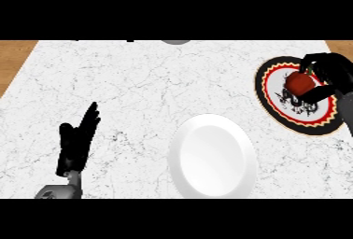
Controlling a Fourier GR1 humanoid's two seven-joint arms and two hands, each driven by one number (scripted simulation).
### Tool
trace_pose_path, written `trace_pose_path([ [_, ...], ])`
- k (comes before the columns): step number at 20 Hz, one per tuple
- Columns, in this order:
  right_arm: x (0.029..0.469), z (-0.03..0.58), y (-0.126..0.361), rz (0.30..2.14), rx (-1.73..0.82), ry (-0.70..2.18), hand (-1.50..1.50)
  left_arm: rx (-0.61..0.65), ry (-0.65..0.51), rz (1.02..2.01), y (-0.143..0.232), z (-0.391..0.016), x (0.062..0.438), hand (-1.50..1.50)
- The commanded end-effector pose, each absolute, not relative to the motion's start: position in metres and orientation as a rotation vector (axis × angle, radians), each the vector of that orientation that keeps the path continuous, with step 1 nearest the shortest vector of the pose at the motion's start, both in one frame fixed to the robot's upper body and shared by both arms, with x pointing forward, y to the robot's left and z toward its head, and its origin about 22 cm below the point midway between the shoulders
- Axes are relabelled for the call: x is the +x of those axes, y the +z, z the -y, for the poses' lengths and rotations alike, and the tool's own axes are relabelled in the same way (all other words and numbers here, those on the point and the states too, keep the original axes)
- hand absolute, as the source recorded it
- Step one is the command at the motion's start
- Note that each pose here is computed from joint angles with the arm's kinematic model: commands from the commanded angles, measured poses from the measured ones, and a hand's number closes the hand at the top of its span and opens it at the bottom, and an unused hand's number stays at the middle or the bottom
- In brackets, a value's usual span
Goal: Pick the bell pepper from the plate and place it in the plate
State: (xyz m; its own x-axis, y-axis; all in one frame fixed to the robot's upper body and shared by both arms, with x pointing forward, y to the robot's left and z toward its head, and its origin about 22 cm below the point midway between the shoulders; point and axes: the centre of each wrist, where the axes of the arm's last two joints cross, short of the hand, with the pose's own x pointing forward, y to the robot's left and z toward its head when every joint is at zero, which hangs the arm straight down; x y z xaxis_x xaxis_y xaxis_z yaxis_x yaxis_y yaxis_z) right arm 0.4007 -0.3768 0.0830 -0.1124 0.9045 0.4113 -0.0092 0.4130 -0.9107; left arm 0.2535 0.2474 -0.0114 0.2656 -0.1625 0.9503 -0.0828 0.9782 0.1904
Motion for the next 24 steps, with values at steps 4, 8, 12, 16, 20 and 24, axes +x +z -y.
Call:
trace_pose_path([
  [4, 0.394, 0.402, 0.063, 1.233, -0.724, 1.102, 1.50, 0.212, -0.062, 1.309, -0.005, -0.229, 0.254, 0.00],
  [8, 0.387, 0.406, 0.048, 1.246, -0.602, 1.154, -1.50, 0.226, -0.062, 1.316, 0.001, -0.232, 0.268, 0.00],
  [12, 0.388, 0.412, 0.056, 1.459, -0.471, 1.083, -1.50, 0.234, -0.056, 1.298, -0.011, -0.243, 0.263, 0.00],
  [16, 0.399, 0.412, 0.077, 1.700, -0.255, 0.780, -1.50, 0.240, -0.053, 1.298, -0.014, -0.252, 0.260, 0.00],
  [20, 0.377, 0.453, 0.082, 1.762, -0.121, 0.535, -1.50, 0.231, -0.044, 1.305, -0.004, -0.250, 0.268, 0.00],
  [24, 0.364, 0.467, 0.074, 1.729, -0.055, 0.448, -1.50, 0.216, -0.071, 1.310, -0.002, -0.235, 0.257, 0.00],
])
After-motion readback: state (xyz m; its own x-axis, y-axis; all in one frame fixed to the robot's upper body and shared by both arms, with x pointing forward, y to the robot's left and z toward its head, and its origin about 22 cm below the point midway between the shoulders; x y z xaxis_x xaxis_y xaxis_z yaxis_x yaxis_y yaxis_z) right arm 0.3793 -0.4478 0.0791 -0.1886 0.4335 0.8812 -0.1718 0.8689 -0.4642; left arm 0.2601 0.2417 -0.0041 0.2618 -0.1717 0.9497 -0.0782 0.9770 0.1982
